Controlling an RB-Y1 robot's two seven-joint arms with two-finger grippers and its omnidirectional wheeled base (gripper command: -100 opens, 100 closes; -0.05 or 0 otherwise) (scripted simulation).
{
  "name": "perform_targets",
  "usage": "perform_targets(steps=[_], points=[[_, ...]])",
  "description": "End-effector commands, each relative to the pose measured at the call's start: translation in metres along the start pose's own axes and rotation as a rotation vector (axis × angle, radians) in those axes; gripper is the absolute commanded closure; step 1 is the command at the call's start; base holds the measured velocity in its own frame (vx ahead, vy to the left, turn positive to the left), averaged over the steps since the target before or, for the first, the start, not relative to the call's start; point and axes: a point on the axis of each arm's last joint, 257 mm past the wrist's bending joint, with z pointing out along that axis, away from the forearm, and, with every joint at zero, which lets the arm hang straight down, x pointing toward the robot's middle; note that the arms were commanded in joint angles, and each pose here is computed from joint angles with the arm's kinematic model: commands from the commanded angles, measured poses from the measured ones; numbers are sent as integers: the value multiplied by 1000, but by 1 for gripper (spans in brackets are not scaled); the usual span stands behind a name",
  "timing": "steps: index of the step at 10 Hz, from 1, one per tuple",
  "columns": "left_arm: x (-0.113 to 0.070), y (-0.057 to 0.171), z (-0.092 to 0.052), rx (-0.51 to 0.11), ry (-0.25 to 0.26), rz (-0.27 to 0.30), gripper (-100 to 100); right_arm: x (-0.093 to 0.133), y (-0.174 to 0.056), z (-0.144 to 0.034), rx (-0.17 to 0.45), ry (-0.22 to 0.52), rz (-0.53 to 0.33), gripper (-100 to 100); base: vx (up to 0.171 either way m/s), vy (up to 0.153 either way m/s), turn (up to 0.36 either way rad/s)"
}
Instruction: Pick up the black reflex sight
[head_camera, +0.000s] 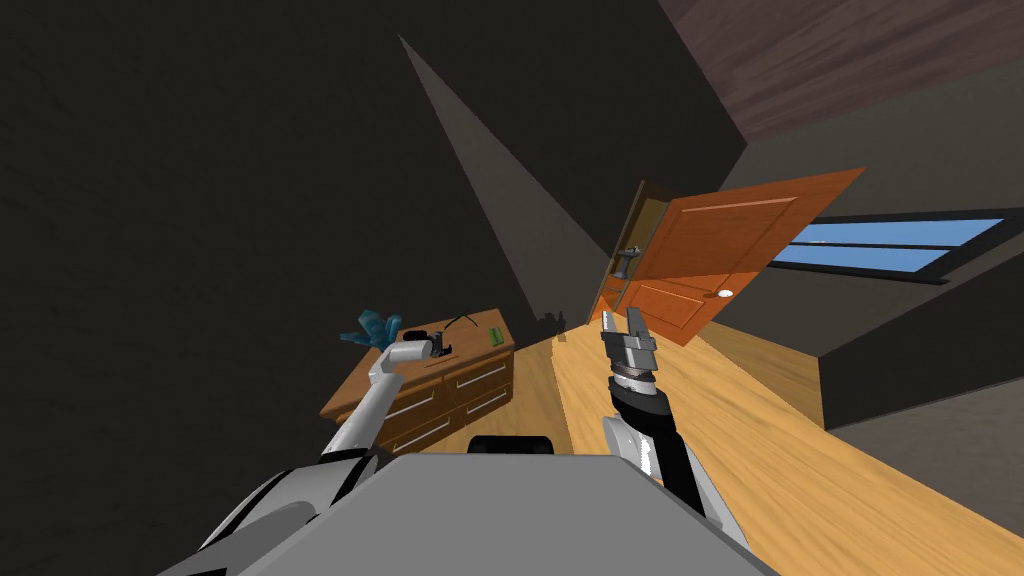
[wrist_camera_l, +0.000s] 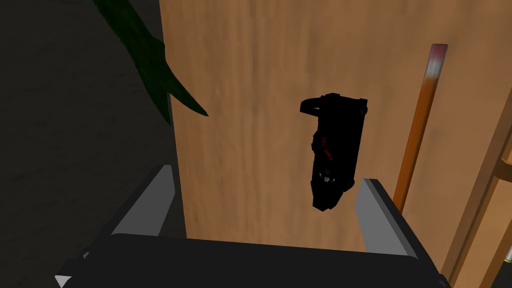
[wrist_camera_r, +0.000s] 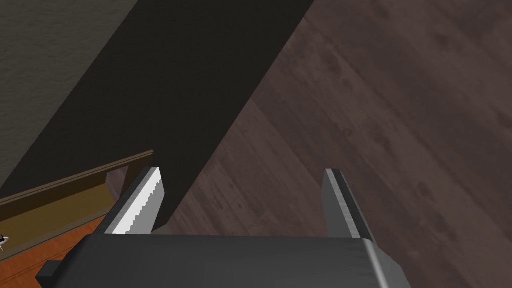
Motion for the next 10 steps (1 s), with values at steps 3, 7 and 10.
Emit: perform_targets(steps=[3,7,10], points=[[-12,21,6,-101,-26,-12,-100,0,0,0,0,0,0,0,70,-28,6],[-36,58,8,-260,-73,-34,-100,0,0,0,0,0,0,0,90,-19,12],[-54,86,5,-380,-111,-53,-100,0,0,0,0,0,0,0,103,-26,17]])
